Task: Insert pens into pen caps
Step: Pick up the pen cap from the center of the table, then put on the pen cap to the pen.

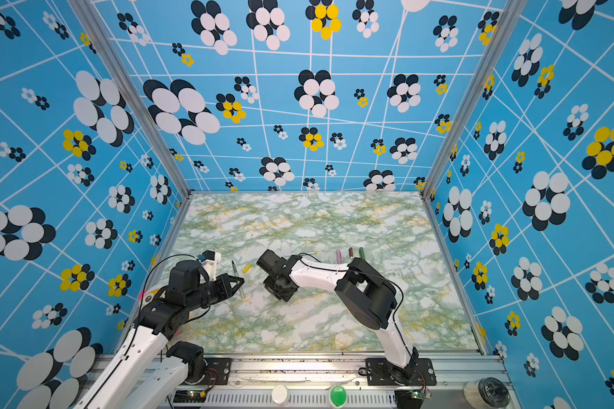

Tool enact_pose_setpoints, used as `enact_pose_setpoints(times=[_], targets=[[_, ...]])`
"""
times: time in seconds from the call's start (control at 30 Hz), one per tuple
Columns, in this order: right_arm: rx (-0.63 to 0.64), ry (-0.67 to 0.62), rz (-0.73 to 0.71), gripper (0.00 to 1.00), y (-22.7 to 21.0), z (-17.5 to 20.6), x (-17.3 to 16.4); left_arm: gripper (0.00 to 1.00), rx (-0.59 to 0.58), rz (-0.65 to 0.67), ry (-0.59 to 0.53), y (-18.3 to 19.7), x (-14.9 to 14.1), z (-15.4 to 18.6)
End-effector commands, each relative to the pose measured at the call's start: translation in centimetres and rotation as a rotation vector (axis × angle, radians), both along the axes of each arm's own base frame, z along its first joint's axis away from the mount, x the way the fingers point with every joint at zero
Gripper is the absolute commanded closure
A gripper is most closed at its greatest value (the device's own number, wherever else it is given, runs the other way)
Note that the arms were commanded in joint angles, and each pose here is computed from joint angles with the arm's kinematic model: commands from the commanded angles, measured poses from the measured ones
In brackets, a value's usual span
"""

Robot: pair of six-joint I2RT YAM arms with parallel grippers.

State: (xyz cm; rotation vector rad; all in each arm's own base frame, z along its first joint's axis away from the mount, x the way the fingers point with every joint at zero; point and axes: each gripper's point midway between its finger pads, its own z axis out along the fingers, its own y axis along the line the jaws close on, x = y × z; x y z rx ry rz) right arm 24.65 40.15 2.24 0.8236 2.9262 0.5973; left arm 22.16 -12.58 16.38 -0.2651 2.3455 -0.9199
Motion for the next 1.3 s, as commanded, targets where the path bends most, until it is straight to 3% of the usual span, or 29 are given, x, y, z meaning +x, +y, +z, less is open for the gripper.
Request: enact_pose_setpoints(times=[0.0, 0.23, 0.6, 0.93, 1.27], targets=[[-0.12, 0.083, 0.005, 0.83, -2.6, -3.6, -1.3, 1.0, -0.01, -0.007, -0.009, -0.1, 0.3, 0.0], [-0.071, 0.032, 0.011, 0.94, -2.4, -2.1, -0.1, 1.0, -0.008, -0.018, 0.002, -0.3, 0.6, -0.1], [-0.13, -0.4, 0.162, 0.94, -4.5, 8.9, 5.5, 1.0, -0.059, -0.142, 0.033, -2.9, 1.1, -0.3], [-0.177, -0.663, 0.279, 0.94, -9.3, 15.3, 7.5, 1.0, -0.039, -0.438, 0.028, -10.0, 0.2, -0.8], [-0.045, -0.735, 0.322, 0.93, -12.2, 17.9, 7.9, 1.0, 0.001, -0.602, -0.033, -14.7, 0.3, -1.1]])
